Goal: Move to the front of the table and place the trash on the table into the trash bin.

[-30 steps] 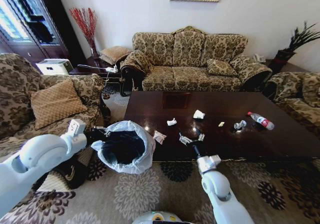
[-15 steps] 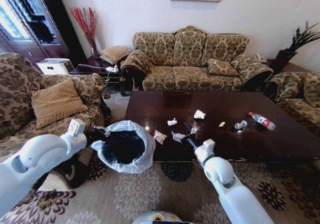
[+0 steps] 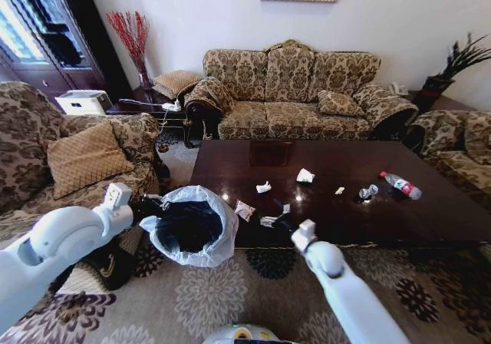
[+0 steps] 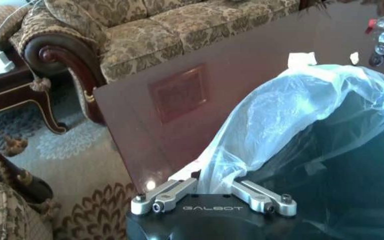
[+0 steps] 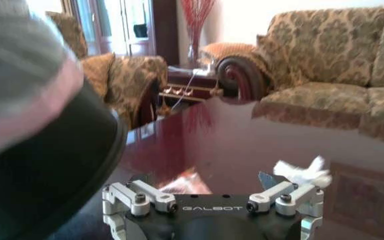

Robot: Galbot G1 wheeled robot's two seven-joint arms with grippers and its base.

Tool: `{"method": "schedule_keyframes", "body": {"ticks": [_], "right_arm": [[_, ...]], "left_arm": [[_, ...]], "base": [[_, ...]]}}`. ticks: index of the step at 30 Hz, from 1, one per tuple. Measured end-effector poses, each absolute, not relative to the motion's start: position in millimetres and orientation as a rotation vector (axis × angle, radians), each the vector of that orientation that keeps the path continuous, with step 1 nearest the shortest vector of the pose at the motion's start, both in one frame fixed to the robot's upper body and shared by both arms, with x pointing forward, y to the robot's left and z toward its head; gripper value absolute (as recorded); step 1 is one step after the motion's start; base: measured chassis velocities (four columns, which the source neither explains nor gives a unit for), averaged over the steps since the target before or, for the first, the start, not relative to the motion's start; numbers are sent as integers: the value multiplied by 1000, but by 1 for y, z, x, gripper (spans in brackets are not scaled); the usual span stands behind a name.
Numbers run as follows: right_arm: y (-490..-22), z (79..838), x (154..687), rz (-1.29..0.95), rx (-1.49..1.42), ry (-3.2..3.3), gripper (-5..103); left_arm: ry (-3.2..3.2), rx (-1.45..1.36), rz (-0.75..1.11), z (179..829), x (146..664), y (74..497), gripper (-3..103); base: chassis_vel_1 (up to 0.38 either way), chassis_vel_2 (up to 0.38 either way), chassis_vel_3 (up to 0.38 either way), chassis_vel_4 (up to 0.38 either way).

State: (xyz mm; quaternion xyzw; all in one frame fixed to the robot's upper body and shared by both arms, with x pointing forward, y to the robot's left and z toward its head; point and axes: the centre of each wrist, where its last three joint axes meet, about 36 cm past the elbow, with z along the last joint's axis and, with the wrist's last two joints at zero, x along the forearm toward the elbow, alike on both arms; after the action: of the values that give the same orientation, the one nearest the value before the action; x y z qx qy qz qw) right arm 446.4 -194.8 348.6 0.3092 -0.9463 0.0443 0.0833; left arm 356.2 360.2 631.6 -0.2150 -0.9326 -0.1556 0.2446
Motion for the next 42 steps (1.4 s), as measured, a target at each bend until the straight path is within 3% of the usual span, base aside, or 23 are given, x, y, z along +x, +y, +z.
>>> {"method": "schedule_keyframes", "body": {"ticks": [16,20,22,23,27,30,35,39,40,42], "right_arm": [[-144,292,477,152,870,-2842,102],[-137,285,484,164,885,-2831,98],[-134,285,486,168,890,-2828,88],[-134,285,486,168,890,-2828,88],[-135,285,487,184,889,-2828,66],[-140,284,484,195,881,-2827,61],[-150,281,479,203,866,-2826,39],[-153,281,476,202,850,-2831,34],[-154,282,475,203,841,-2835,23],[-155,282,474,201,832,-2838,18]], "left_arm": [[-2546,-587,-425,632,356,360,0],[-2546,-587,-425,632,356,360,0],[-2546,-587,-425,632,356,360,0],[-2546,-587,-425,632,356,360,0],[-2546,-587,-425,632,356,360,0],[-2546,-587,-425,632,356,360,0],[-2546,-587,-425,632,356,360,0],[-2546,-587,-425,632,356,360,0],[-2546,-587,-425,632,356,360,0],[-2546,-587,-425,632,356,360,0]], "base": [[0,0,0,0],[0,0,0,0],[0,0,0,0],[0,0,0,0],[0,0,0,0],[0,0,0,0],[0,0,0,0],[0,0,0,0],[0,0,0,0],[0,0,0,0]]}}
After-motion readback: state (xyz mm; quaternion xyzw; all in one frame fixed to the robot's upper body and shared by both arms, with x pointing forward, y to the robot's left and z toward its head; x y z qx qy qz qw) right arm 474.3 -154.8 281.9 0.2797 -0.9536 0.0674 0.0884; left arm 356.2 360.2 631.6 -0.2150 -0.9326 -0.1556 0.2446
